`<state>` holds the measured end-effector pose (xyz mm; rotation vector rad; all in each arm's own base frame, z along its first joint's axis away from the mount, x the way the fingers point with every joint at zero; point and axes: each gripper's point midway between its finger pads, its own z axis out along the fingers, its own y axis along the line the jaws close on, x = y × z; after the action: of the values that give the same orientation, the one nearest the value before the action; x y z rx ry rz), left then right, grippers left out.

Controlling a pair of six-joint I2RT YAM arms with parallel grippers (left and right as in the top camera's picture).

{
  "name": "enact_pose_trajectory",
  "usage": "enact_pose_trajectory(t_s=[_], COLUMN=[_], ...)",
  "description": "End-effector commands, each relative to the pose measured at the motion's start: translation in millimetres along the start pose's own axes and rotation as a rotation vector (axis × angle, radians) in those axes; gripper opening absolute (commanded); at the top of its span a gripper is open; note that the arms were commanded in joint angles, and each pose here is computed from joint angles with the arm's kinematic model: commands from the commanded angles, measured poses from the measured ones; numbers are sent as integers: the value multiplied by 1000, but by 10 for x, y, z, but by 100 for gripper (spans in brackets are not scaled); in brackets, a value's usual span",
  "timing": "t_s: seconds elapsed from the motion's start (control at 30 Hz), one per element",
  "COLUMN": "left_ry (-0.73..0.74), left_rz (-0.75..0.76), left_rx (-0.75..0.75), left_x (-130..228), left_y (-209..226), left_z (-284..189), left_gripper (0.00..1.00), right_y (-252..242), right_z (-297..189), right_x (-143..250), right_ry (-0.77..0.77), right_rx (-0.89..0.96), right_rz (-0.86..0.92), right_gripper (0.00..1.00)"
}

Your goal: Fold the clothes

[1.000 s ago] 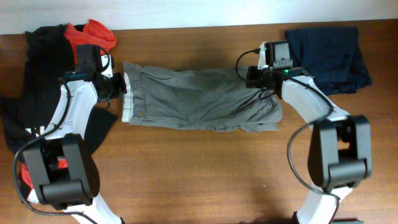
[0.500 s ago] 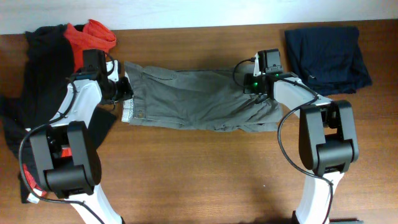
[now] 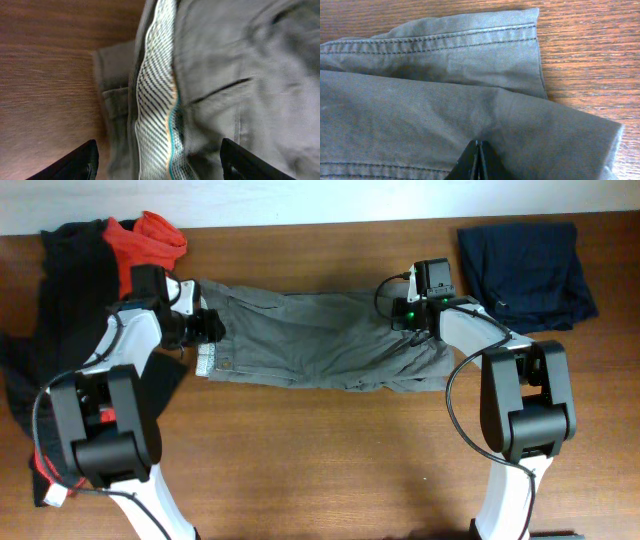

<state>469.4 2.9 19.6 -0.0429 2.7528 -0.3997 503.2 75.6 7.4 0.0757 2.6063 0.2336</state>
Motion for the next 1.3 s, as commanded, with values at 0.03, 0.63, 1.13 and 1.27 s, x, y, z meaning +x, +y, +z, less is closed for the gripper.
enact_pose_trajectory(t_s=[0.03,0.63,1.13,1.27], left_ry=[34,-47,-174,-203], left_rz=[18,-14,89,228], left_rx=[88,339,345,399], left_x=[81,-102,-368,-376], left_y=[-62,-350,-809,-1450], left_z=[231,125,-794,-911], left_gripper=[77,1,1,1], right_y=[-105,-70,40,7], right_z=[143,140,197,277], right_x=[134,200,460,608], right_ry=[40,69,171,218], right_rx=[35,13,-50,-41], right_rz=[0,6,110,116], right_gripper=[8,8,4,4])
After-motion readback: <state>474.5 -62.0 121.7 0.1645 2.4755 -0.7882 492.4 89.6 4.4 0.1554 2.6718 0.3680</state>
